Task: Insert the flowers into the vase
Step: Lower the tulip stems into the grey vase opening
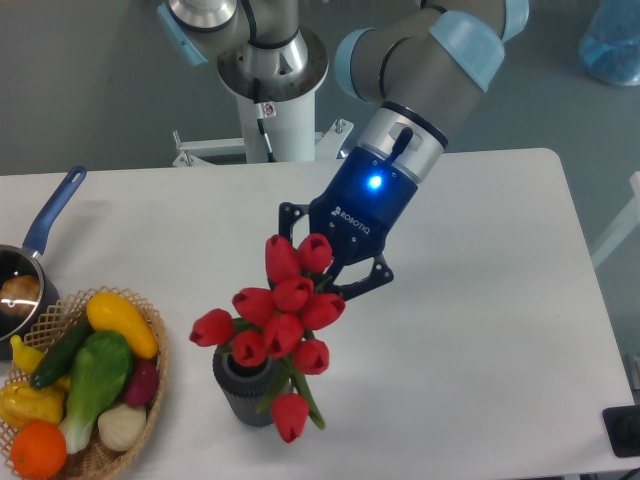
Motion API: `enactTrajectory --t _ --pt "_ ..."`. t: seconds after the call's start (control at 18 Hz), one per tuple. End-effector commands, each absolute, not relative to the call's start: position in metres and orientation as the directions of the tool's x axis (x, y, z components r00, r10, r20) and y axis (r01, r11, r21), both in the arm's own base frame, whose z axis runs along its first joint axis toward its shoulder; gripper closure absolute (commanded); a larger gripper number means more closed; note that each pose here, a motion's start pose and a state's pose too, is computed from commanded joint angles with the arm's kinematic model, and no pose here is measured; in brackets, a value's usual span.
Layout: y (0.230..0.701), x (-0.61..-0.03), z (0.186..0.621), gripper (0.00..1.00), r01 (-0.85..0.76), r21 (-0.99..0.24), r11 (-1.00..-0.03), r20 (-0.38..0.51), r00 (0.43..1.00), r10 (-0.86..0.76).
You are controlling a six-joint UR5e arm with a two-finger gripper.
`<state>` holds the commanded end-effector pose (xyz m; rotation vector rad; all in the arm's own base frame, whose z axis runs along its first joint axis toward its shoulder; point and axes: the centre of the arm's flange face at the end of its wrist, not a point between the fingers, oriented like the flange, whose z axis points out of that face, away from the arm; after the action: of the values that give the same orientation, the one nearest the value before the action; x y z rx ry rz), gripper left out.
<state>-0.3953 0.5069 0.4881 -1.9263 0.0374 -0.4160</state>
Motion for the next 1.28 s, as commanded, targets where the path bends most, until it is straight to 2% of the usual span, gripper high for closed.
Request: enactTrajectory --t 0.17,0.33,0.44,1.28 --pt "0.502 -0.405 0.486 0.96 0.192 -0.92 -0.343 0.29 0.921 -0.261" --pt "0.499 -0.414 0.48 0.96 0.105 -0.954 -0.281 0.195 0.928 -0.317" --pt "0.501 -0.414 0.477 0.95 0.078 -0.963 -0.259 0.167 0.925 -0.34" --pt "0.521 -0.383 0.492 0.95 0.08 -0.978 -0.192 0.159 0.882 -0.443"
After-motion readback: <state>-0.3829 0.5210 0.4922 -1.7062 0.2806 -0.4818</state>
